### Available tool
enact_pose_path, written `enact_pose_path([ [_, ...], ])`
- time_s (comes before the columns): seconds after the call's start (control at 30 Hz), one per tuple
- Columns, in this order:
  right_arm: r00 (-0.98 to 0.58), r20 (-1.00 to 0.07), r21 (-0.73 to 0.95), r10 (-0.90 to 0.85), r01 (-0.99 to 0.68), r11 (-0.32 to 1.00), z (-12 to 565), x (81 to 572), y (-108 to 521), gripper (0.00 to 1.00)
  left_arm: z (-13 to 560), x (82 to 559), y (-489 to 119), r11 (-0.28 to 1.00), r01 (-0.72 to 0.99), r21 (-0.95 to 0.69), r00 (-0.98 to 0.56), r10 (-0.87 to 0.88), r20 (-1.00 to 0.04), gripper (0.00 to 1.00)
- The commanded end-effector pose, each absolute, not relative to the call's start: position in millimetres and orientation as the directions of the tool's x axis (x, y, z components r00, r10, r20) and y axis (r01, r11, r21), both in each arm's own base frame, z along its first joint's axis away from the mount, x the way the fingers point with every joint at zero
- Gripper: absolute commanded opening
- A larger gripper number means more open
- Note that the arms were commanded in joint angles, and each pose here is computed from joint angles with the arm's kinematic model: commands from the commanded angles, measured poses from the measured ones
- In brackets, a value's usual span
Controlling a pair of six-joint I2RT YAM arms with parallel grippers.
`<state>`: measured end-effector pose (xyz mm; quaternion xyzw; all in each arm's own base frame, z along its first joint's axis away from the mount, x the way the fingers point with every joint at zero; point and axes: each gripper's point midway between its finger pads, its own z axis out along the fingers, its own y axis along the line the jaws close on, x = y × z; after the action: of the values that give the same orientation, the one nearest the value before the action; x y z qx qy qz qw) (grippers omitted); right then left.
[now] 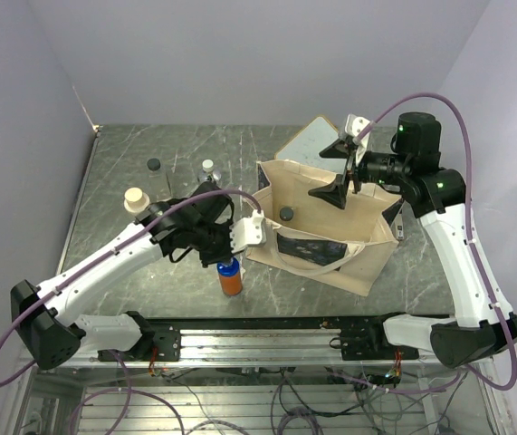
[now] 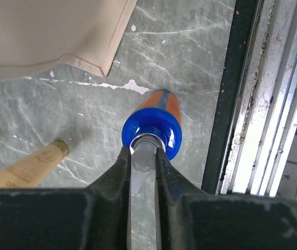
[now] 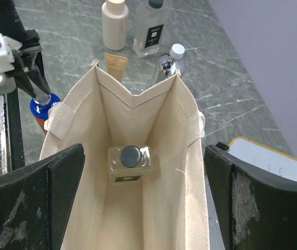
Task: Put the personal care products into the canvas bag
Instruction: Move the care product at the center of the board, then pick up the care product from the center of the board.
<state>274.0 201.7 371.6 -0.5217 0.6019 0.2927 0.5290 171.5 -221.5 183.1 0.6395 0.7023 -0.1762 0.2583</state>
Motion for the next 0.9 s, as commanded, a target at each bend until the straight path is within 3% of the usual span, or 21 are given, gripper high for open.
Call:
enact_pose_path([
  [0.0, 0.109, -0.948, -0.197, -0.299, -0.940, 0.280, 377.0, 276.1, 206.8, 0.98, 193.8, 175.7, -239.2, 0.082, 0.986, 0.145, 0.028, 0.776, -0.631, 0.24],
  [0.37, 0.113, -0.942, -0.196, -0.317, -0.950, 0.242, 372.0, 272.9, 217.2, 0.96, 201.5, 163.7, -231.5, 0.057, 0.986, 0.155, 0.057, 0.762, -0.646, 0.73],
  [0.53, 0.130, -0.940, -0.197, -0.316, -0.962, 0.190, 375.6, 265.6, 235.5, 0.94, 232.6, 170.4, -217.5, 0.116, 0.977, 0.179, 0.042, 0.719, -0.694, 0.81],
  [0.67, 0.171, -0.934, -0.221, -0.312, -0.966, 0.133, 384.1, 254.8, 254.4, 0.94, 260.2, 189.7, -192.0, 0.259, 0.938, 0.231, -0.003, 0.671, -0.741, 0.82],
  [0.87, 0.213, -0.922, -0.230, -0.323, -0.973, 0.014, 380.1, 229.2, 293.6, 0.93, 315.3, 245.8, -130.8, 0.651, 0.703, 0.286, -0.149, 0.528, -0.836, 0.84],
])
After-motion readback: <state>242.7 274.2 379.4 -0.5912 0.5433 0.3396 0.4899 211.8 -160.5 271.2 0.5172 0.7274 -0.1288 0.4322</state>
